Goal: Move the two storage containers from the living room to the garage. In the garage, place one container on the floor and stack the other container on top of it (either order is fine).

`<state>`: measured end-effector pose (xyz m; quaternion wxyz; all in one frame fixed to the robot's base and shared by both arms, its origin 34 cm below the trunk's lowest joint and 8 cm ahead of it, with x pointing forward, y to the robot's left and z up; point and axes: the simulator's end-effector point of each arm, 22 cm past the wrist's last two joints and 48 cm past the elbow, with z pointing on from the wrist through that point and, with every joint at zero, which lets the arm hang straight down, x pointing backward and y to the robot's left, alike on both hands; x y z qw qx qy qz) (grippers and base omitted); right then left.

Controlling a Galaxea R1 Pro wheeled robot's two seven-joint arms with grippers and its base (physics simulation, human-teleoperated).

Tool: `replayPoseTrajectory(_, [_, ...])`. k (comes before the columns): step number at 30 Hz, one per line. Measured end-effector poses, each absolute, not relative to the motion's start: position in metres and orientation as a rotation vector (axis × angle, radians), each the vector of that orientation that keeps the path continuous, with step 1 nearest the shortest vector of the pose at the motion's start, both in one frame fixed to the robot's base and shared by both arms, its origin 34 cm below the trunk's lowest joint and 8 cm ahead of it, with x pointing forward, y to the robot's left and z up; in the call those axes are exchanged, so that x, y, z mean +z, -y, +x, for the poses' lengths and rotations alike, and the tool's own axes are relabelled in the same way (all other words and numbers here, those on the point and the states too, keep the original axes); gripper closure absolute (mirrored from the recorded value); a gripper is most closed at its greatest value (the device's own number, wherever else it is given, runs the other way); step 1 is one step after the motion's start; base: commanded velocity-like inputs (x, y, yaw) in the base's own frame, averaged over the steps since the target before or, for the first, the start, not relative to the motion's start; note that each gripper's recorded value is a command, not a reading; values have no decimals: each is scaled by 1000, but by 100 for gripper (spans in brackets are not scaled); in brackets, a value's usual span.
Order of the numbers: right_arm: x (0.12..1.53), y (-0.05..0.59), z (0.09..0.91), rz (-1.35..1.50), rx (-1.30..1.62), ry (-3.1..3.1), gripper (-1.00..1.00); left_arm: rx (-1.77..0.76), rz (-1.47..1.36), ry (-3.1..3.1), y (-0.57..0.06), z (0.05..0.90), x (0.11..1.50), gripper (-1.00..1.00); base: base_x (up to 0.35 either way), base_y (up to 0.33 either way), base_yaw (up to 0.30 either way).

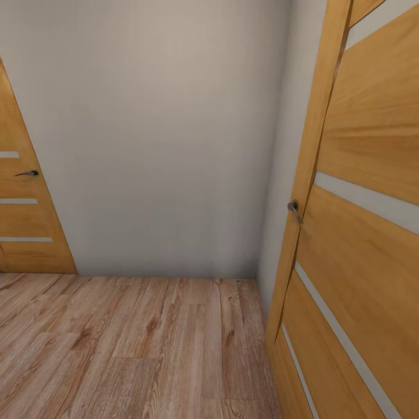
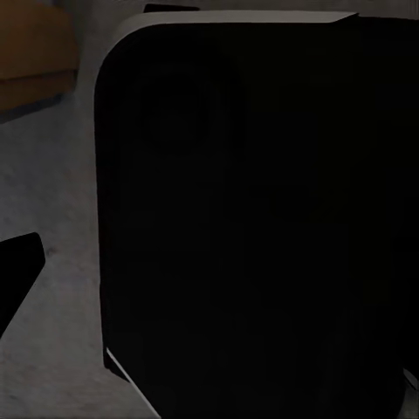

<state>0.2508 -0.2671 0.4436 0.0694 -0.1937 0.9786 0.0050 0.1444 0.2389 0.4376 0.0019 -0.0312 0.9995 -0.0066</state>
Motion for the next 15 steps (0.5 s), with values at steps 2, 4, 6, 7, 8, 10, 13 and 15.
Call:
replayPoseTrajectory(2, [443, 265, 250, -584, 18, -2946, -100, -21, -98, -3136, -239, 144, 438, -100, 0, 0, 32])
replayPoseTrajectory(4, [443, 265, 250, -584, 19, -2947, -100, -21, -98, -3136, -239, 144, 438, -100, 0, 0, 132])
replayPoseTrajectory(6, [443, 266, 250, -584, 16, -2948, -100, -21, -98, -3136, -239, 144, 438, -100, 0, 0, 226])
replayPoseTrajectory(7, [443, 267, 250, -584, 15, -2948, -100, -21, -98, -3136, -239, 144, 438, -100, 0, 0, 252])
replayPoseTrajectory(8, [443, 267, 250, -584, 14, -2948, -100, -21, -98, -3136, -239, 144, 438, -100, 0, 0, 256])
replayPoseTrajectory(10, [443, 268, 250, -584, 13, -2948, -100, -21, -98, -3136, -239, 144, 438, -100, 0, 0, 262])
replayPoseTrajectory(13, [443, 269, 250, -584, 12, -2948, -100, -21, -98, -3136, -239, 144, 438, -100, 0, 0, 147])
replayPoseTrajectory(15, [444, 269, 250, -585, 12, -2947, -100, -21, -98, -3136, -239, 144, 438, -100, 0, 0, 63])
